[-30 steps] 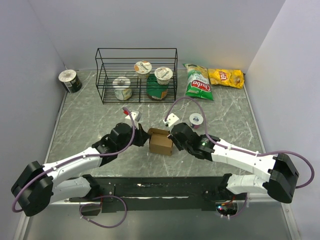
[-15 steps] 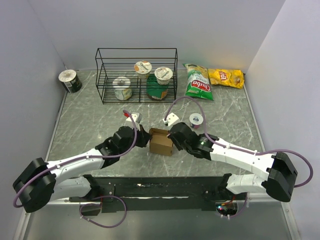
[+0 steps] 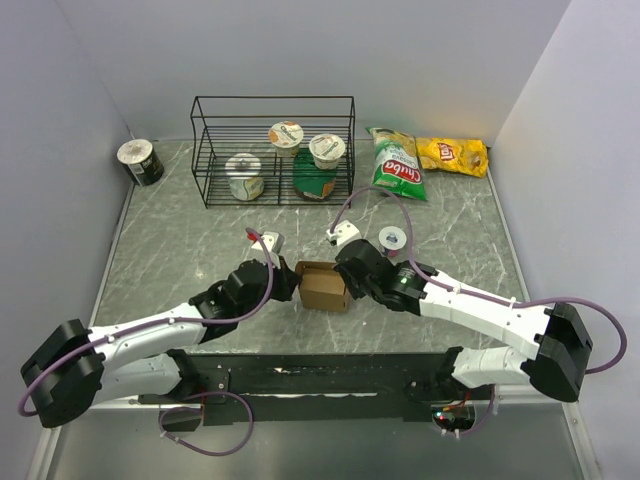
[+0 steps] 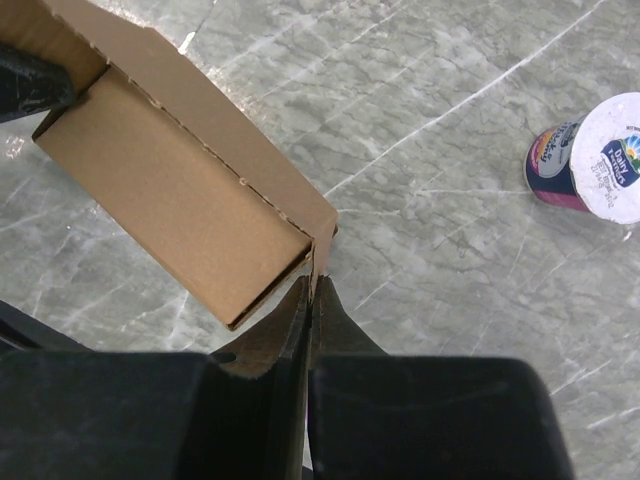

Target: Fold the paper box

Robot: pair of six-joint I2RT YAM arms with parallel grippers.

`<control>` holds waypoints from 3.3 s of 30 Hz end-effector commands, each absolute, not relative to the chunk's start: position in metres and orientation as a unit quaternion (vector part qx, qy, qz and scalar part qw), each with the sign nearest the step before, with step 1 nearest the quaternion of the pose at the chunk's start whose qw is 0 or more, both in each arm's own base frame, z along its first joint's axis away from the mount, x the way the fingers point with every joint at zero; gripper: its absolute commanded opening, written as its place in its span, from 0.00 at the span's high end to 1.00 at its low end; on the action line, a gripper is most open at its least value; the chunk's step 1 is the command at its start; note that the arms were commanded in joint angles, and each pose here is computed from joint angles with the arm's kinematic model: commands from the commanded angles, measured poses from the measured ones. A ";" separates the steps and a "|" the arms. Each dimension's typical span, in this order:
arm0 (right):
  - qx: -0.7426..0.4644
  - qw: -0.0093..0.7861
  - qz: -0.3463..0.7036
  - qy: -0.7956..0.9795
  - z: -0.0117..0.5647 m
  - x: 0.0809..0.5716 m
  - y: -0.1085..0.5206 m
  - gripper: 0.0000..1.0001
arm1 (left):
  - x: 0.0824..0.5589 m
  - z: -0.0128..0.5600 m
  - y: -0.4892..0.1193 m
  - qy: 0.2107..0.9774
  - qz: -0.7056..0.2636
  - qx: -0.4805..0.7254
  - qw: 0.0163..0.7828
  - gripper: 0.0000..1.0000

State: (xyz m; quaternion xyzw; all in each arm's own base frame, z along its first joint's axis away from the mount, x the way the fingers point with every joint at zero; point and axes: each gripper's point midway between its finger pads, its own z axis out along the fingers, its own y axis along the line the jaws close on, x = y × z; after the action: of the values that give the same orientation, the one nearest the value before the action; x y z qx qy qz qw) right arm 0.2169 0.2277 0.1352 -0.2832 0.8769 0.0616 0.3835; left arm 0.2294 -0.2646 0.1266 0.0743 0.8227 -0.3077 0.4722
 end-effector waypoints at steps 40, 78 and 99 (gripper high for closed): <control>-0.076 0.382 0.131 0.911 0.115 0.208 0.231 1.00 | 0.199 0.095 -0.287 0.856 -0.270 0.097 0.430 0.99; -0.072 0.376 0.073 0.921 0.104 0.188 0.194 0.83 | 0.208 0.101 -0.280 0.862 -0.239 0.079 0.441 0.99; -0.104 0.463 0.211 0.855 0.196 0.184 0.209 0.13 | 0.215 0.106 -0.278 0.862 -0.199 0.118 0.451 0.99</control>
State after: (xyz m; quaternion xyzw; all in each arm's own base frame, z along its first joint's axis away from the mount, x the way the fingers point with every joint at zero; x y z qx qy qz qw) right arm 0.1806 0.1989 0.1598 -0.0976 0.8838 0.1661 0.4264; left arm 0.2201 -0.2856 0.1223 0.0927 0.8449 -0.2337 0.4721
